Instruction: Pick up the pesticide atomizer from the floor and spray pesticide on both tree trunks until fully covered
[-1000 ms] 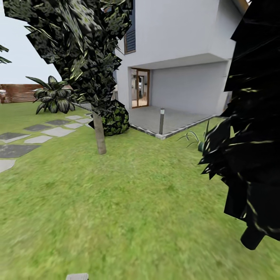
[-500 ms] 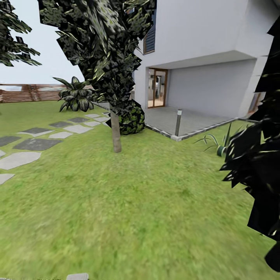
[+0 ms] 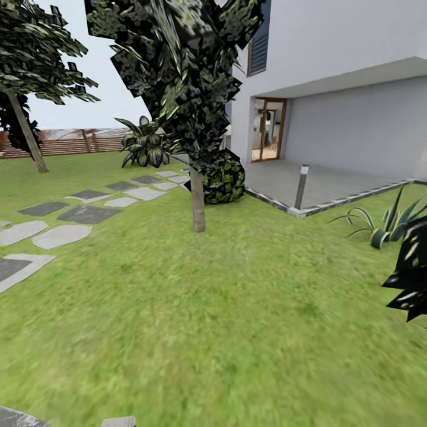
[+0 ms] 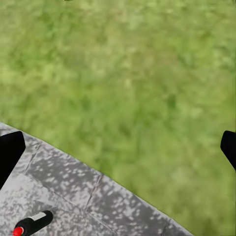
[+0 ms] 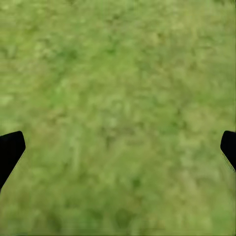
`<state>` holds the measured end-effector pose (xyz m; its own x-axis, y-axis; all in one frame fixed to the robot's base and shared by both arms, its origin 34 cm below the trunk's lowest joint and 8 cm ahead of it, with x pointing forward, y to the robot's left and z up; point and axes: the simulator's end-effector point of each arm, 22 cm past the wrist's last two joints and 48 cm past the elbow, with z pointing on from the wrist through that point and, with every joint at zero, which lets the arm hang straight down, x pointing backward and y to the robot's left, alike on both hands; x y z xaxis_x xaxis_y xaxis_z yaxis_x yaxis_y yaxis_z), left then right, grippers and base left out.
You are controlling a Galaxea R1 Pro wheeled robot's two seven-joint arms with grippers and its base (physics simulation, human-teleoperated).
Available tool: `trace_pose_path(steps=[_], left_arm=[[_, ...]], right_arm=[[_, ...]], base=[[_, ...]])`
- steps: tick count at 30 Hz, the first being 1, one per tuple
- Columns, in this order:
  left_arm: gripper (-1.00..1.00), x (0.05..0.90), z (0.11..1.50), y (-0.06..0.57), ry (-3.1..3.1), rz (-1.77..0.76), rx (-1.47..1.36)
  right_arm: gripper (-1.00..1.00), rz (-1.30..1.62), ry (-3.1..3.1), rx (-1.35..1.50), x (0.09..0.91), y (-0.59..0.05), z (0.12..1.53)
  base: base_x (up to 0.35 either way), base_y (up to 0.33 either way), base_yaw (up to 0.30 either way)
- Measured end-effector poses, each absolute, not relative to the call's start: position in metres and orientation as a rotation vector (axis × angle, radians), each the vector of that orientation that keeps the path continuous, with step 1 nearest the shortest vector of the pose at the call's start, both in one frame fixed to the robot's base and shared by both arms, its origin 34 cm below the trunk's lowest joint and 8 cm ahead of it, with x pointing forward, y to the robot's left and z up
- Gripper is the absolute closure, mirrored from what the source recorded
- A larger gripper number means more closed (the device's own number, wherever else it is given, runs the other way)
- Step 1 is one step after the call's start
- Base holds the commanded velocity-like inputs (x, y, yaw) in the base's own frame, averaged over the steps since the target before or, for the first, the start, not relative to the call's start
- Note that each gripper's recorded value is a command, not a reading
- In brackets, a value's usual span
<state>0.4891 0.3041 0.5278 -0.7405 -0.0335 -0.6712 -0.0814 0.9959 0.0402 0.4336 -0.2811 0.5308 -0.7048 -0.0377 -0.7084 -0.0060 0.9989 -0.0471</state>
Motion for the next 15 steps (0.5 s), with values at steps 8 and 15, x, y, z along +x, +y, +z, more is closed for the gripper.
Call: trace_pose_path(steps=[8, 15], left_arm=[[-1.0, 0.4894, 0.528, 0.3038, 2.404, 0.086, -0.08], [-1.0, 0.4897, 0.5281, 0.3037, 2.403, 0.086, -0.079]], right_arm=[[-1.0, -0.053, 2.353, -0.03, 0.4336, -0.2811, 0.5308], [-1.0, -0.053, 2.353, -0.03, 0.4337, -0.2811, 0.5307]], base=[[0.267, -0.166, 0.277], [0.181, -0.222, 0.277]])
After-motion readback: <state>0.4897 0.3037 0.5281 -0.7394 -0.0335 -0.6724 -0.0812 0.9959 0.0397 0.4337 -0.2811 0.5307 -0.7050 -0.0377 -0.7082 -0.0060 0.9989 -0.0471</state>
